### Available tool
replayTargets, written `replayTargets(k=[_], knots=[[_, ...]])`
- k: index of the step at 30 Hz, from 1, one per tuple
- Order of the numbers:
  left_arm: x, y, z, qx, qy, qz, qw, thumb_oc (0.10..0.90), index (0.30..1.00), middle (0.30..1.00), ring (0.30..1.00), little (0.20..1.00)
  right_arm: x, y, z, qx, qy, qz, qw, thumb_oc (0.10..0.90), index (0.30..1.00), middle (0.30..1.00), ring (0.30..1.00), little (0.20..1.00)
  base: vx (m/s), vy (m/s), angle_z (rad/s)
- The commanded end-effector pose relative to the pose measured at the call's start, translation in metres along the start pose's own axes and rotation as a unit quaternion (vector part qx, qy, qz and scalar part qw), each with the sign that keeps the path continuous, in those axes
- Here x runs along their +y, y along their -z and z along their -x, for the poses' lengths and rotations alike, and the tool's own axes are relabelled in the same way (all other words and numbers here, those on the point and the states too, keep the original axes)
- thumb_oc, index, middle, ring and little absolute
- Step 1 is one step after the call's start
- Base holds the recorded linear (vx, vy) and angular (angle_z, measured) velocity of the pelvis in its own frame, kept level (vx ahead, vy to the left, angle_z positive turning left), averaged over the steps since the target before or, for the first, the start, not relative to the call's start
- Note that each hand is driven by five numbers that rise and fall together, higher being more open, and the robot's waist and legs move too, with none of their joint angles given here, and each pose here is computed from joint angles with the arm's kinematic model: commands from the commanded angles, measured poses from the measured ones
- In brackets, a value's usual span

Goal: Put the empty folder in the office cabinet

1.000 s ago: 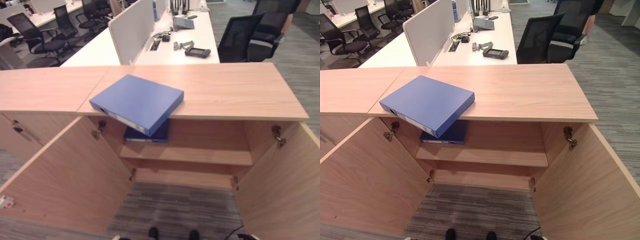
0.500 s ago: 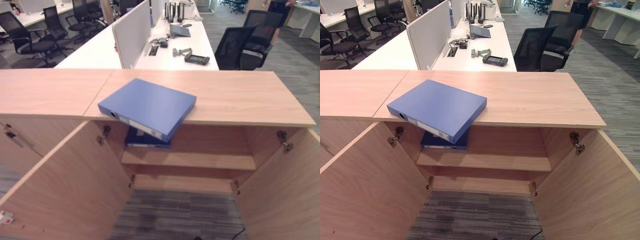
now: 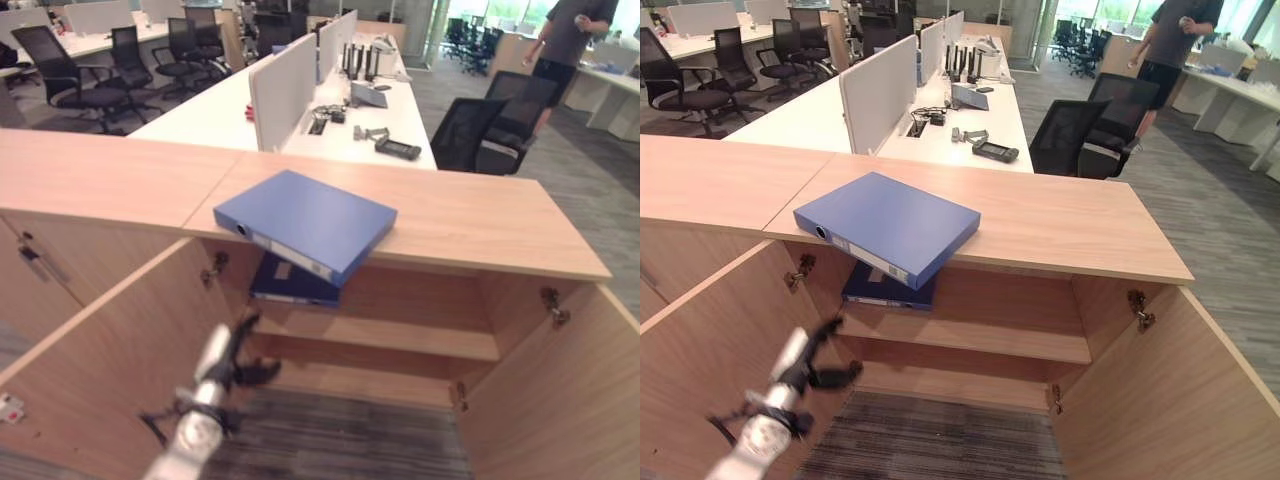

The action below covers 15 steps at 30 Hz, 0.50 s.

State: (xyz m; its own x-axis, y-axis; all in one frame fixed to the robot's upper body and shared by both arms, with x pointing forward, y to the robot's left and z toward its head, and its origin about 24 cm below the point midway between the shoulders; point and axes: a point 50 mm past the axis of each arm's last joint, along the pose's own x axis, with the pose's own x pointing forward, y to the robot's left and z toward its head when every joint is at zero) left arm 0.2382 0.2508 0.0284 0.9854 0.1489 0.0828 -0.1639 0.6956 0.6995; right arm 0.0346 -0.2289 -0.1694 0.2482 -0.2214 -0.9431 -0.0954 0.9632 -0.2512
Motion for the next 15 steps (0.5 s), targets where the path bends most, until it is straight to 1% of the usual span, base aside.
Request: replayTargets(k=[1,2,4,6,7,8,9,10,11,12,13,14,15], knots=[[0.035,-0.038,-0.028,-0.110,-0.109,-0.059,0.986,0.800,0.900,0.900,0.900,0.900,-0.001,-0.036,-0.004,-0.058,0.004,0.037,0.998,0.800,0.900,0.900,0.900,0.900,-0.01,0.008,-0.04],[0.036,-0.038,-0.028,-0.110,-0.110,-0.060,0.986,0.800,0.900,0.900,0.900,0.900,0.000,-0.036,-0.004,-0.059,0.004,0.037,0.998,0.800,0.900,0.900,0.900,0.900,-0.01,0.001,-0.04],[0.049,-0.050,-0.031,-0.146,-0.134,-0.094,0.976,0.800,0.900,0.900,0.900,0.900,0.004,-0.035,-0.004,-0.057,-0.004,0.037,0.998,0.800,0.900,0.900,0.900,0.900,-0.01,0.000,-0.02],[0.058,-0.067,-0.036,-0.192,-0.142,-0.134,0.962,0.800,0.900,0.900,0.900,0.900,0.005,-0.034,-0.004,-0.057,-0.009,0.035,0.998,0.800,0.900,0.900,0.900,0.900,0.04,0.008,-0.02],[0.067,-0.082,-0.039,-0.237,-0.143,-0.182,0.944,0.800,0.900,0.900,0.900,0.900,0.006,-0.033,-0.004,-0.057,-0.013,0.036,0.998,0.800,0.900,0.900,0.900,0.900,0.04,0.011,-0.01],[0.067,-0.082,-0.039,-0.237,-0.143,-0.182,0.944,0.800,0.900,0.900,0.900,0.900,0.006,-0.033,-0.004,-0.057,-0.013,0.036,0.998,0.800,0.900,0.900,0.900,0.900,0.04,0.026,-0.01],[0.076,-0.104,-0.044,-0.295,-0.144,-0.247,0.911,0.800,0.900,0.900,0.900,0.900,0.005,-0.030,-0.003,-0.056,-0.018,0.046,0.997,0.800,0.900,0.900,0.900,0.900,0.00,0.000,0.00],[0.076,-0.105,-0.044,-0.296,-0.145,-0.248,0.911,0.800,0.900,0.900,0.900,0.900,0.005,-0.031,-0.003,-0.056,-0.018,0.045,0.997,0.800,0.900,0.900,0.900,0.900,0.00,0.000,0.00],[0.081,-0.113,-0.046,-0.315,-0.147,-0.275,0.896,0.800,0.900,0.900,0.900,0.900,0.005,-0.030,-0.003,-0.056,-0.020,0.049,0.997,0.800,0.900,0.900,0.900,0.900,0.00,0.000,0.00],[0.087,-0.125,-0.047,-0.343,-0.155,-0.310,0.873,0.800,0.900,0.900,0.900,0.900,0.005,-0.028,-0.003,-0.056,-0.022,0.056,0.997,0.800,0.900,0.900,0.900,0.900,0.00,0.000,0.00],[0.087,-0.125,-0.047,-0.343,-0.155,-0.311,0.873,0.800,0.900,0.900,0.900,0.900,0.005,-0.028,-0.003,-0.056,-0.023,0.056,0.997,0.800,0.900,0.900,0.900,0.900,0.03,0.000,-0.06],[0.090,-0.136,-0.048,-0.368,-0.158,-0.338,0.852,0.800,0.900,0.900,0.900,0.900,0.003,-0.027,-0.003,-0.056,-0.023,0.063,0.996,0.800,0.900,0.900,0.900,0.900,-0.02,-0.001,-0.08],[0.090,-0.136,-0.048,-0.369,-0.158,-0.338,0.851,0.800,0.900,0.900,0.900,0.900,0.004,-0.027,-0.003,-0.056,-0.023,0.062,0.996,0.800,0.900,0.900,0.900,0.900,0.03,0.001,-0.13]])
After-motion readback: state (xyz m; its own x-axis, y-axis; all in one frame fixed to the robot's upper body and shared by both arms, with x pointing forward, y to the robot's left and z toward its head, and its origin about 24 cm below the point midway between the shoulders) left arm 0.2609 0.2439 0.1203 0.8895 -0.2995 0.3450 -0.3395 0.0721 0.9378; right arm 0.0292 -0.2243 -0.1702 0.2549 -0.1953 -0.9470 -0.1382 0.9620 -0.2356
